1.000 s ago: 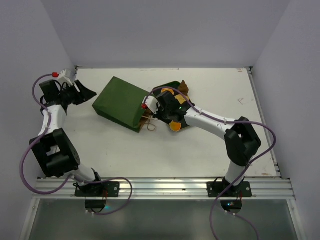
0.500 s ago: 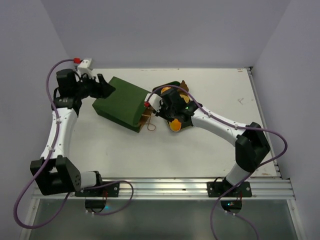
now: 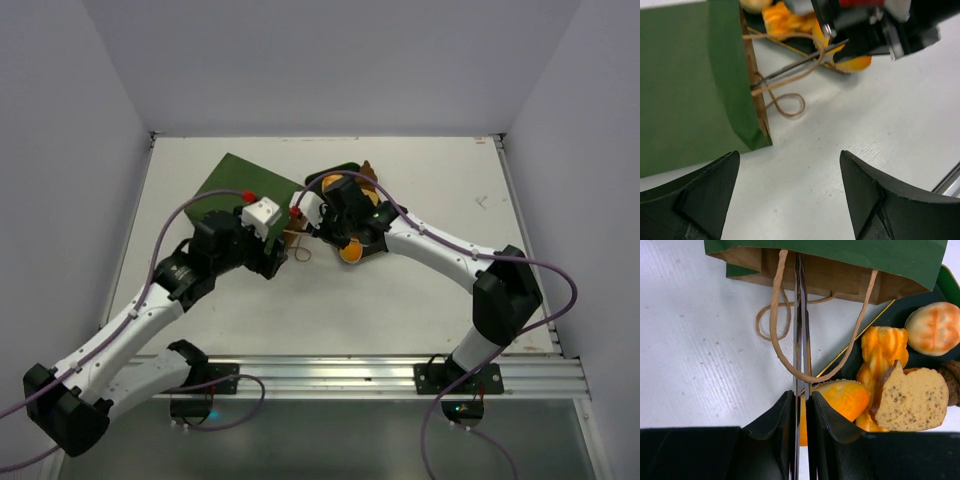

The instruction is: Take the fake bread out of the paper bag

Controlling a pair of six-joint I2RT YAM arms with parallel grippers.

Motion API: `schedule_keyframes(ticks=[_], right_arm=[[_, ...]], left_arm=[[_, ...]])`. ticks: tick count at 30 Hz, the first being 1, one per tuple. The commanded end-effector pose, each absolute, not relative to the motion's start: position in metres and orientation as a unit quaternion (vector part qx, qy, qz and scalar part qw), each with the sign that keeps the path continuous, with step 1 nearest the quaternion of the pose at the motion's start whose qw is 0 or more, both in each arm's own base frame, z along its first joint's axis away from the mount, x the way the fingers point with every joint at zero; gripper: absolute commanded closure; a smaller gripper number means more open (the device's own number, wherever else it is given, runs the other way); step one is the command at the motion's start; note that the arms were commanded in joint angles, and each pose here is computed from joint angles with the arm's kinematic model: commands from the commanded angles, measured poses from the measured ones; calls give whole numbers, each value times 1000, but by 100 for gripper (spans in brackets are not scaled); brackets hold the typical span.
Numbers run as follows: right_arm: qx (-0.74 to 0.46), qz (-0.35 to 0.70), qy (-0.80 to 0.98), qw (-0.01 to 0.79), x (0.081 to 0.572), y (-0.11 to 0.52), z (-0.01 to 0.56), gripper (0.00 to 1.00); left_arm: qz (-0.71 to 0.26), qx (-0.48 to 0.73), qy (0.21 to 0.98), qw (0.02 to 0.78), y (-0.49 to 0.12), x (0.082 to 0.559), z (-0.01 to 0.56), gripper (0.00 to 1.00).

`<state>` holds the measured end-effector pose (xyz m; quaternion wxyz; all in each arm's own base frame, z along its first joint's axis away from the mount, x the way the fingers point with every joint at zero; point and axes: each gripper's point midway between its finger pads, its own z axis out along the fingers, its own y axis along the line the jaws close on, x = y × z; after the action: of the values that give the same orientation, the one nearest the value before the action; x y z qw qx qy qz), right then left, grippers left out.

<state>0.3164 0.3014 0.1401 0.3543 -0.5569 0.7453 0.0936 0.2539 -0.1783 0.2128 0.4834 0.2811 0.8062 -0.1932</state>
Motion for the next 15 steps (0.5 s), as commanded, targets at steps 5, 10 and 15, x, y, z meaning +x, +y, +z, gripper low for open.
schedule_keyframes(ticks=[5,10,15], right_arm=[[-546,127,732,386,317,314,173,88],[-544,134,734,385,315,315,173,88],[-541,141,735,383,314,315,174,89]], left_arm=[[-49,215,834,506,-180,273,173,15],[-3,191,832,520,-183,290,161,15],[44,153,838,522,-174,304,149,18]])
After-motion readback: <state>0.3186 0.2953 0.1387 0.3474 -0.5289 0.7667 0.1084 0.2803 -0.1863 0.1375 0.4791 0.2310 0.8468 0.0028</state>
